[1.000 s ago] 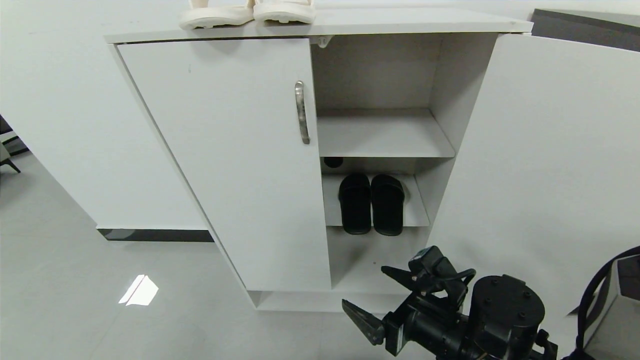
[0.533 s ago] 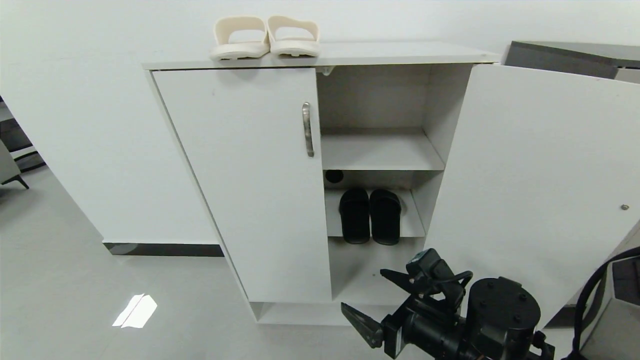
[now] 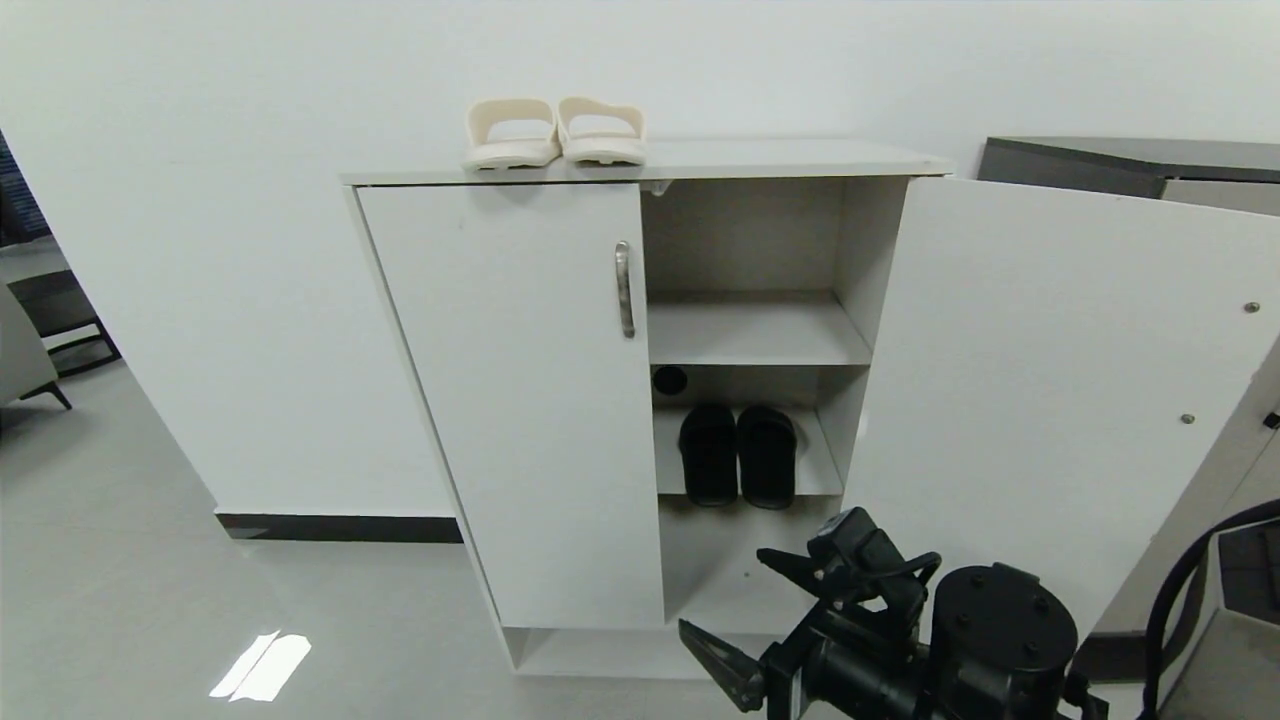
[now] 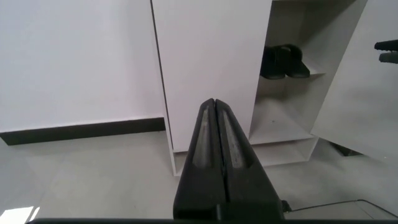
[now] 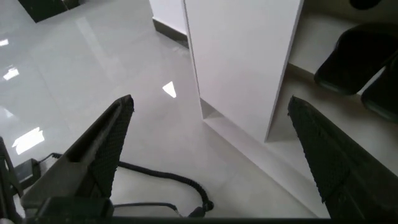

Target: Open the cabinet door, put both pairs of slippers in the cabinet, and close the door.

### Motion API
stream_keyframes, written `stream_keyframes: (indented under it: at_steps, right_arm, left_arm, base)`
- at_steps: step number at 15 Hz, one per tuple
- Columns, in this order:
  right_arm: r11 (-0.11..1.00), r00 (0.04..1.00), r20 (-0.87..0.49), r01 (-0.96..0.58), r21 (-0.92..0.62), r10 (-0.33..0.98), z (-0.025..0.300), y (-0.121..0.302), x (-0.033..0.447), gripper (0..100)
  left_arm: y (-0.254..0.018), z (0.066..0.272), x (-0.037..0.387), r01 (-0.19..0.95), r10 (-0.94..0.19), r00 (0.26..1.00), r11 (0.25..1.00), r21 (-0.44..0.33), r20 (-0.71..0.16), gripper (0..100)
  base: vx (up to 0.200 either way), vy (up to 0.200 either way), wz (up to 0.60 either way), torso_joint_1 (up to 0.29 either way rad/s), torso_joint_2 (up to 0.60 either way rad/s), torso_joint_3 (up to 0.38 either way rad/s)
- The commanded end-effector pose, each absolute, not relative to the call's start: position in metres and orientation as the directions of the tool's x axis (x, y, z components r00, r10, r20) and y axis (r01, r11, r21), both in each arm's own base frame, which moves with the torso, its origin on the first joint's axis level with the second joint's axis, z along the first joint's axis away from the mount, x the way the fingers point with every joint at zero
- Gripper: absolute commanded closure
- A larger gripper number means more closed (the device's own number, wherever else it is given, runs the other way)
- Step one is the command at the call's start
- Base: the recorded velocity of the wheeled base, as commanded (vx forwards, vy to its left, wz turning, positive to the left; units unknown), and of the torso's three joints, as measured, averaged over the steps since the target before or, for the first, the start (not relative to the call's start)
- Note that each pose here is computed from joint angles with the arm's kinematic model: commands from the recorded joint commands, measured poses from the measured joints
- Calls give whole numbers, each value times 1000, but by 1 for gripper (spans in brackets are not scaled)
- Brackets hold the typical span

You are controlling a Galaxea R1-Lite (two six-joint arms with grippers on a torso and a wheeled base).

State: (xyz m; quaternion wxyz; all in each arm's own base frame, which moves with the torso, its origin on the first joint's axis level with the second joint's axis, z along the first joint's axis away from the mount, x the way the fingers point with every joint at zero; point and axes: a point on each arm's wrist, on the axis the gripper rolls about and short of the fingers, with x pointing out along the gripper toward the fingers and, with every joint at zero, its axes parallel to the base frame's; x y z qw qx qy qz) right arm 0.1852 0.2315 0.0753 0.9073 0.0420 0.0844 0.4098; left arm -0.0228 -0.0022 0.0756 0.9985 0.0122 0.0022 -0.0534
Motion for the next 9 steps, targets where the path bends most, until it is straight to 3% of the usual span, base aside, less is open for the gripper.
stream_keyframes:
  at_steps: [1, 3, 9]
  right_arm:
    - [653, 640, -128, -744, 145, 758, 73, 232, 181, 0]
    - [629, 615, -132, -764, 147, 778, 72, 232, 176, 0]
    - [609, 593, -141, -779, 147, 793, 70, 230, 172, 0]
  left_arm:
    - [-2, 76, -23, 106, -106, 994, 994, 25, -8, 100]
    - [-2, 76, -23, 106, -106, 994, 994, 21, -8, 100]
    - [-2, 76, -23, 107, -107, 994, 994, 18, -8, 100]
  base:
    - [0, 0, 0, 0, 0, 0]
    - [0, 0, 0, 0, 0, 0]
    - [0, 200, 0, 6, 2, 4]
